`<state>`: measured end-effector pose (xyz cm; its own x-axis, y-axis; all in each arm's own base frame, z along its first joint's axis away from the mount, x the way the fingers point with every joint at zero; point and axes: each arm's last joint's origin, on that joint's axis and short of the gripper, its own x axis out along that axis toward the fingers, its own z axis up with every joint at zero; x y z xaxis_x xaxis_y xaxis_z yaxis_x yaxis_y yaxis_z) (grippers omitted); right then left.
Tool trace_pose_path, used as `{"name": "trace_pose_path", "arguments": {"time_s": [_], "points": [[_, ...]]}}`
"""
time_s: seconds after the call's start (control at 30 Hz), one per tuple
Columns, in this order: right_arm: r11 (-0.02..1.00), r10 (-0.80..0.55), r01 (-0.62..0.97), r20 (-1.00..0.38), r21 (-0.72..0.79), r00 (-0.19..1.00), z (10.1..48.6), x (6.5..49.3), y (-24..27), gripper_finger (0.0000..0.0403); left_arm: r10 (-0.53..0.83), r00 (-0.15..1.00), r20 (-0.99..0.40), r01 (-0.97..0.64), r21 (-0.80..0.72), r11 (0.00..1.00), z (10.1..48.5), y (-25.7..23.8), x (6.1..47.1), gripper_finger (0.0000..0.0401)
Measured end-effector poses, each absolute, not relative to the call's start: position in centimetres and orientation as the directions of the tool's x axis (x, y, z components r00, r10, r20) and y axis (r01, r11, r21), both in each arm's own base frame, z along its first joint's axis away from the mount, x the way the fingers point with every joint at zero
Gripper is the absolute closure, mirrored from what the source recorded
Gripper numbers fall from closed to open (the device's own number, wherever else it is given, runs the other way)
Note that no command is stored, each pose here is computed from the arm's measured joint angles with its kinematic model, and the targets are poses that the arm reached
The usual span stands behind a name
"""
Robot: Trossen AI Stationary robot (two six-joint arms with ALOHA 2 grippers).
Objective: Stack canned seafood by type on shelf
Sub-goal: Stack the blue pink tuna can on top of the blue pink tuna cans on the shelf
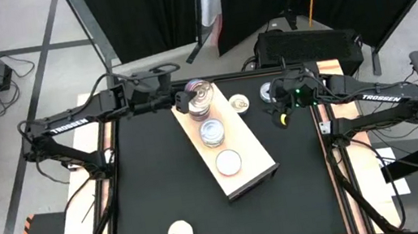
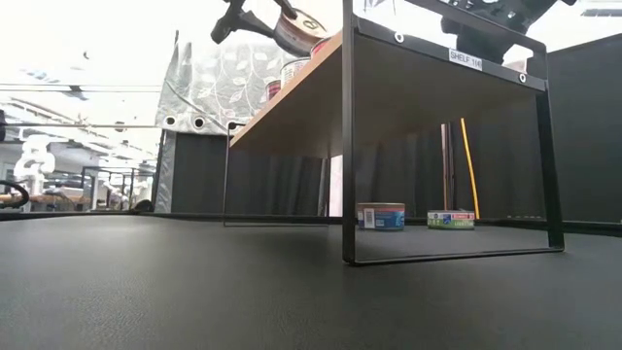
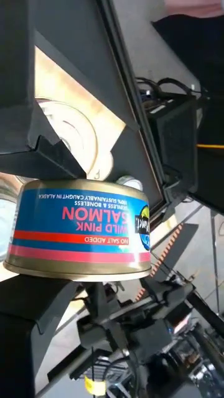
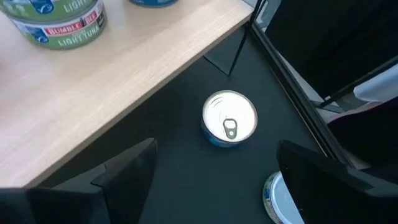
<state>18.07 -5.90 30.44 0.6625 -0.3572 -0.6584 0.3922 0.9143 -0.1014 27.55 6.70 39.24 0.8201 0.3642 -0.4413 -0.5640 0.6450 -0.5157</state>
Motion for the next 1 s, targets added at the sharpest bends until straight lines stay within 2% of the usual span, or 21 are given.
{"name": "trace_pose_path", "arguments": {"time_s": [0.33,1.0], "points": [[0.930,-0.329,0.351,-0.676,-0.110,0.659,30.3,18.0,-5.8,0.0078,0.347,0.802,-0.485,-0.592,-0.571,0.569,37.0,6.8,28.2,0.0198],[0.931,-0.329,0.348,-0.676,-0.114,0.659,30.3,18.0,-5.8,0.0078,0.360,0.778,-0.515,-0.624,-0.571,0.533,36.1,8.6,28.2,0.0198]]}}
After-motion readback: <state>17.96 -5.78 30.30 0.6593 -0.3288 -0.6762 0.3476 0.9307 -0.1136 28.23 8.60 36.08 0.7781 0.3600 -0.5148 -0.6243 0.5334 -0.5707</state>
